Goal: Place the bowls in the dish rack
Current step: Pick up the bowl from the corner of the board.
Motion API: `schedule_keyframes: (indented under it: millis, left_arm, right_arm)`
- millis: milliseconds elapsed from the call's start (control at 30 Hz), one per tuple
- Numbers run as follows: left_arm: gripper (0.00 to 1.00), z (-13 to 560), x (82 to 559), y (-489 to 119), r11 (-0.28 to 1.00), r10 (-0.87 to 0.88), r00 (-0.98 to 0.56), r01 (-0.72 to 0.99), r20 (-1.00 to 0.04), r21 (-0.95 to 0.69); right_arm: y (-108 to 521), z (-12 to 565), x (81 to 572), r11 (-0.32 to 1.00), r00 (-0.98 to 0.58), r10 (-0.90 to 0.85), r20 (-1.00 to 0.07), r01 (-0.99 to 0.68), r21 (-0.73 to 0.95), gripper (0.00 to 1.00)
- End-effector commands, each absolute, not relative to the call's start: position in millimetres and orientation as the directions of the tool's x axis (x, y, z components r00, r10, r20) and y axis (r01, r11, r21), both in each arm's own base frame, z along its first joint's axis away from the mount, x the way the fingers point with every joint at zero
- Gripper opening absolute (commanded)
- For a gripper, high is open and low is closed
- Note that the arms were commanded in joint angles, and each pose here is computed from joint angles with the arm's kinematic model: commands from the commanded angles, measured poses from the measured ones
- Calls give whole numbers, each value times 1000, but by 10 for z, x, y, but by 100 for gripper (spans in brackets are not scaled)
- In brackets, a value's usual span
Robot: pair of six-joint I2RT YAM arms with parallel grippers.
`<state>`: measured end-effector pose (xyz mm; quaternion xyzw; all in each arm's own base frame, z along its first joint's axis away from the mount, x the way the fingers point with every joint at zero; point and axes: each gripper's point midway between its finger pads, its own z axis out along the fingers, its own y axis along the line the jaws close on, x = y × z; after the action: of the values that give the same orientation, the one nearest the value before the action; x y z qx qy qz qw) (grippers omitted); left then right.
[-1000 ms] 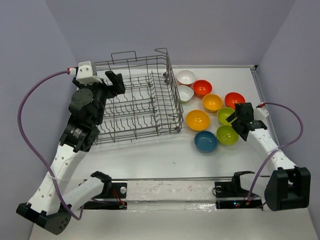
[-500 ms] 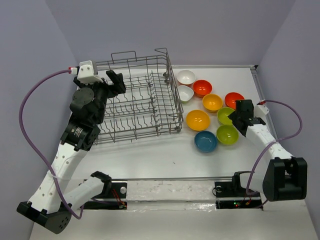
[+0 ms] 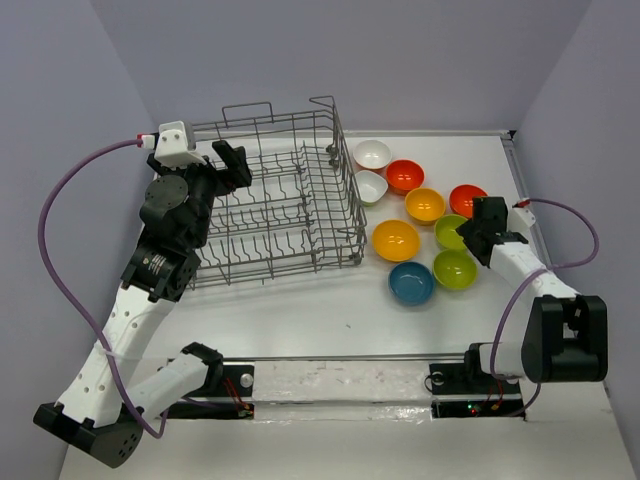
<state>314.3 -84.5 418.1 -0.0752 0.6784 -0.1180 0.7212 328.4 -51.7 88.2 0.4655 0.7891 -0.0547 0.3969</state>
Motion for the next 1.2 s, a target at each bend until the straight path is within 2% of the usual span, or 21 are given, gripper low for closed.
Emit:
schedule_keyframes:
  millis: [0,133,333,500,967,1167]
  left_arm:
    - [99,4310,3153,-816,959,-280,99,67,-955,-274]
    - [99,4301,3161,-820,960,-278,95,66,-956,-273]
    - [99,4296,3163,-825,959,-280,92,67,-956,-274]
    - [99,4286,3174,-831,959,-281,87,66,-956,-276]
    - [99,4260,3193,-843,960,-278,80,66,-957,-273]
    - [99,4255,3198,-839,960,-276,80,62,-958,-271]
  right_arm:
    - [-567,958,3428,552,-197,695,-691,763,338,68]
    - [-546,899,3430,554,-211,701,-682,763,333,68]
    - [-542,813,3441,555,-226,709,-668,763,330,60]
    - [-561,740,3431,545,-227,716,-660,772,326,59]
    - [-546,523,3410,542,-256,730,-633,781,309,47]
    - [-546,495,3420,549,-264,726,-635,779,303,47]
